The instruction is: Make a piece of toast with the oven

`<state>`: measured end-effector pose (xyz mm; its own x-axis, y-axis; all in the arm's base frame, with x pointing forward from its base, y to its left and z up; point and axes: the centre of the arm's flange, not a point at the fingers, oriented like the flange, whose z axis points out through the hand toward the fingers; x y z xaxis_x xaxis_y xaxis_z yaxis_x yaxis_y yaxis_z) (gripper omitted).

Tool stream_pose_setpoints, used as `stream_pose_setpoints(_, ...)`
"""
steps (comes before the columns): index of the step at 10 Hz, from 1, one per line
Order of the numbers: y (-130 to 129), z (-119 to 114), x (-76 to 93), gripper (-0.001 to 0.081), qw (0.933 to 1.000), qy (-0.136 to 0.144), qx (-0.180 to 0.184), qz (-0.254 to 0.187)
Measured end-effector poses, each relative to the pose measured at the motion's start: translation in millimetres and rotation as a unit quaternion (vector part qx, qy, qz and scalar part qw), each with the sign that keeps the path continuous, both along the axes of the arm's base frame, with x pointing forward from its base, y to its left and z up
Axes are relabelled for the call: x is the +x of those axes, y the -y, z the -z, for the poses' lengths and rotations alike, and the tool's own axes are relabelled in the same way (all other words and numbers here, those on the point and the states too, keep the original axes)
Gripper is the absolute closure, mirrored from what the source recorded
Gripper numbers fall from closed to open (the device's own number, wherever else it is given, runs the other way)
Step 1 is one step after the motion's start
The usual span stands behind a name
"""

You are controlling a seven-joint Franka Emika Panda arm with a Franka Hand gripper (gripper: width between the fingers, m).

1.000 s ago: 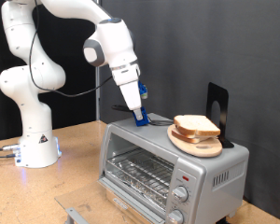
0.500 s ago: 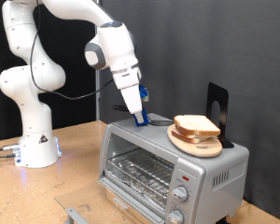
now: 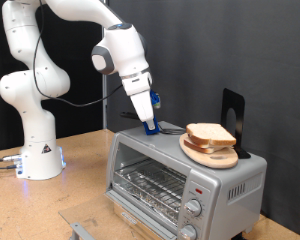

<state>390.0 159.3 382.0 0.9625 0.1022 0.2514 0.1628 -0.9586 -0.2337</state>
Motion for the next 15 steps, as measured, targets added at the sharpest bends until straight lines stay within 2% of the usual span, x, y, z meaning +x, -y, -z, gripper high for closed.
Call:
stream_pose_setpoints(1,-0.2,0.2,0.3,0.0267,1.0000,0.000,0.000,0.000)
stream_pose_setpoints(2,-0.5,0.2,0.7,0.0325,1.0000,0.000,0.001,0.000)
stream_pose_setpoints(11,-3.8,0.7,1.6,0.0318,1.0000,0.002,0.001,-0.002)
stream_pose_setpoints(12,-3.8,0.7,1.6,0.0121,1.0000,0.001,0.001,-0.002)
stream_pose_setpoints(13,-3.8,0.7,1.6,0.0121,1.0000,0.001,0.001,-0.001)
stream_pose_setpoints(14,-3.8,0.8,1.6,0.0019,1.0000,0.001,0.001,-0.001)
stream_pose_setpoints(15,-3.7,1.0,1.5,0.0006,1.0000,0.001,0.002,-0.001)
